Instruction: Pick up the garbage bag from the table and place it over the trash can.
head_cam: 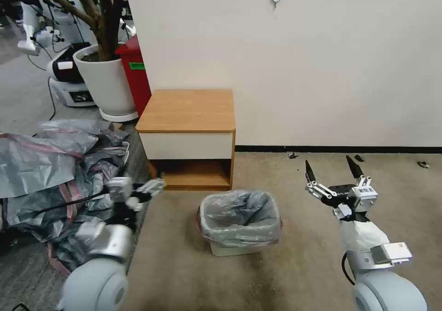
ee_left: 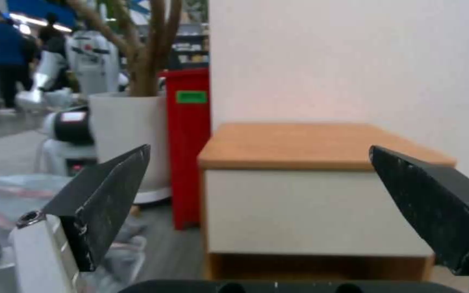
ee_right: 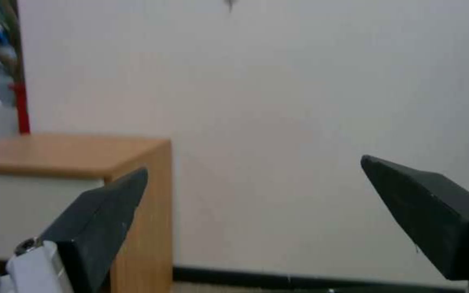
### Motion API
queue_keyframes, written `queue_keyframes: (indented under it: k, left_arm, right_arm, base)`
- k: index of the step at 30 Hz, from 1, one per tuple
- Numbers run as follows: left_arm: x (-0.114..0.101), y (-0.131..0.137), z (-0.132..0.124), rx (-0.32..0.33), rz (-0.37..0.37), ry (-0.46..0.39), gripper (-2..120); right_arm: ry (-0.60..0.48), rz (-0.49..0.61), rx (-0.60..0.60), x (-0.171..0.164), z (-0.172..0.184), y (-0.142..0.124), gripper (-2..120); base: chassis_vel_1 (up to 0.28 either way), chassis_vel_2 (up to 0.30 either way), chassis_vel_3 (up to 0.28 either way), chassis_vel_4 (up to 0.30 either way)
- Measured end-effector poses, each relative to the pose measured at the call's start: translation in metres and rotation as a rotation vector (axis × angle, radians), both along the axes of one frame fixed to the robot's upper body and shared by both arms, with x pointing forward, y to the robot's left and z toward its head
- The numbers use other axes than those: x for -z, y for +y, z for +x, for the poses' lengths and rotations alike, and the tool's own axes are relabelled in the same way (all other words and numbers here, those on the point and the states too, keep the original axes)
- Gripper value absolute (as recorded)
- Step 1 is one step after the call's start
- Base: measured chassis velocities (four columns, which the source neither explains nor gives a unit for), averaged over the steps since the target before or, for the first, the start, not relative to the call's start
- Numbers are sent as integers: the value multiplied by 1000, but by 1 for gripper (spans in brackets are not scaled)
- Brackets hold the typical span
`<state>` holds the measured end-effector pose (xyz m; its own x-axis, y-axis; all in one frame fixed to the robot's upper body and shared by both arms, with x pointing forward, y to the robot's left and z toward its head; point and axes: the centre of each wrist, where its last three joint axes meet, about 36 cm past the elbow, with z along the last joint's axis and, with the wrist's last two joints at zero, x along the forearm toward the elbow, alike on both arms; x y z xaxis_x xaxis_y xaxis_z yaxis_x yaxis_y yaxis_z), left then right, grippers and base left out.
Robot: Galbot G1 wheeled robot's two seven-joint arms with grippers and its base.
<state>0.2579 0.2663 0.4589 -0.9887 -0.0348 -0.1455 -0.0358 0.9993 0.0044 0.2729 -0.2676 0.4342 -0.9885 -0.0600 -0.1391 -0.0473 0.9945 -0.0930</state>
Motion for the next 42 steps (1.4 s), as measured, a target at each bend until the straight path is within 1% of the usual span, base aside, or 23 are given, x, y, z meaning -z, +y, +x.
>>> queue_keyframes:
  k: [3, 4, 6, 7, 10, 11, 14, 18, 24, 42]
  left_arm:
    - [17, -8, -13, -21, -9, 12, 100]
    - [17, -8, -13, -21, -9, 12, 100]
    - [40, -13, -15, -34, 10, 21, 100]
    - [40, -13, -15, -34, 10, 21, 100]
    - [65, -22, -15, -34, 4, 43, 100]
    - [65, -22, -15, -34, 4, 43, 100]
    - [83, -31, -15, -27, 10, 64, 100]
    - [89, -37, -13, -25, 7, 66, 100]
    - [90, -40, -12, -29, 11, 63, 100]
    - [90, -40, -12, -32, 10, 65, 100]
  right_arm:
    - [75, -13, -43, 8, -2, -2, 100]
    - [75, -13, -43, 8, -2, -2, 100]
    - [116, -17, -71, 12, -3, -2, 100]
    - [116, -17, -71, 12, -3, -2, 100]
    - [149, -13, -68, 17, -2, 4, 100]
    - [149, -13, -68, 17, -2, 4, 100]
    - [152, -6, -51, 22, 3, 9, 100]
    - [153, 9, -42, 24, 7, 14, 100]
    - [163, 22, -47, 28, 7, 25, 100]
    - [168, 23, -47, 29, 6, 26, 100]
  base:
    - [0, 0, 0, 0]
    - [0, 0, 0, 0]
    - [0, 0, 0, 0]
    - [0, 0, 0, 0]
    - [0, 0, 0, 0]
    - [0, 0, 0, 0]
    - [0, 0, 0, 0]
    - [0, 0, 0, 0]
    - [0, 0, 0, 0]
    - [0, 0, 0, 0]
